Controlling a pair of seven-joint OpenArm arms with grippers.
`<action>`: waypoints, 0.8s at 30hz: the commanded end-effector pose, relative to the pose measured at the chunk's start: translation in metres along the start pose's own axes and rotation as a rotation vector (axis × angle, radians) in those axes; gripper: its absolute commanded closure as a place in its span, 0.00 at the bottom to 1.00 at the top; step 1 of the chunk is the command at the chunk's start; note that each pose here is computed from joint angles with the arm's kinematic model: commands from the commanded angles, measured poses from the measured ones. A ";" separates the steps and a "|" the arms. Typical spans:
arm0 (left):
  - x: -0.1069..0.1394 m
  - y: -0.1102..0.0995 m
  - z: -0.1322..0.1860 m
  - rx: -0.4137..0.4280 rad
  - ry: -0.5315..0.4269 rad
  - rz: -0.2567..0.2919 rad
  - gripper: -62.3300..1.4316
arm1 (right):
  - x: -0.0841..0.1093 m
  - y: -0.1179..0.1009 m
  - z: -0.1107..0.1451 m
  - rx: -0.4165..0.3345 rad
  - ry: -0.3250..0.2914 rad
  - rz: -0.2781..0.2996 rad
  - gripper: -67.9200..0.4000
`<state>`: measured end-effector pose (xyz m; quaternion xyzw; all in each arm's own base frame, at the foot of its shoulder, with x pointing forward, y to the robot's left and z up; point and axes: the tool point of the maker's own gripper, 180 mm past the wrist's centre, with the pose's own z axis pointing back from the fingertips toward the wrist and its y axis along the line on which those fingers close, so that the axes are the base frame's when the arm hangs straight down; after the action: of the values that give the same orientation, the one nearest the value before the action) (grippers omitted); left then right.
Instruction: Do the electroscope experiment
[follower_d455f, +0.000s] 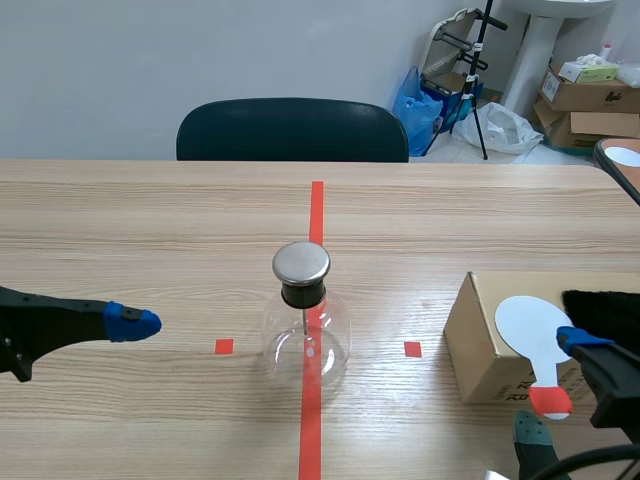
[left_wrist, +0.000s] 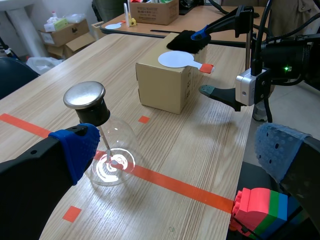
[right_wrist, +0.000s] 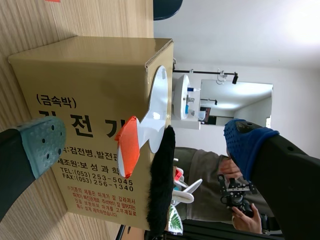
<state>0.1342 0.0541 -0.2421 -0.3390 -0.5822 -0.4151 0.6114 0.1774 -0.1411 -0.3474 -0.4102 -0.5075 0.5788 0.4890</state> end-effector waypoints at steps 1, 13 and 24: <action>0.008 -0.001 -0.003 0.002 -0.035 0.007 0.00 | -0.003 -0.017 -0.004 -0.078 0.005 0.023 0.00; 0.008 0.000 -0.003 0.002 -0.035 0.006 0.00 | -0.004 -0.018 -0.004 -0.080 0.011 0.015 0.00; 0.006 0.002 -0.004 0.005 -0.021 -0.059 0.00 | -0.017 -0.015 0.006 -0.070 0.091 -0.041 0.00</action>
<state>0.1372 0.0546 -0.2442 -0.3152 -0.5895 -0.4365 0.6022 0.1772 -0.1545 -0.3466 -0.4203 -0.5010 0.5481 0.5215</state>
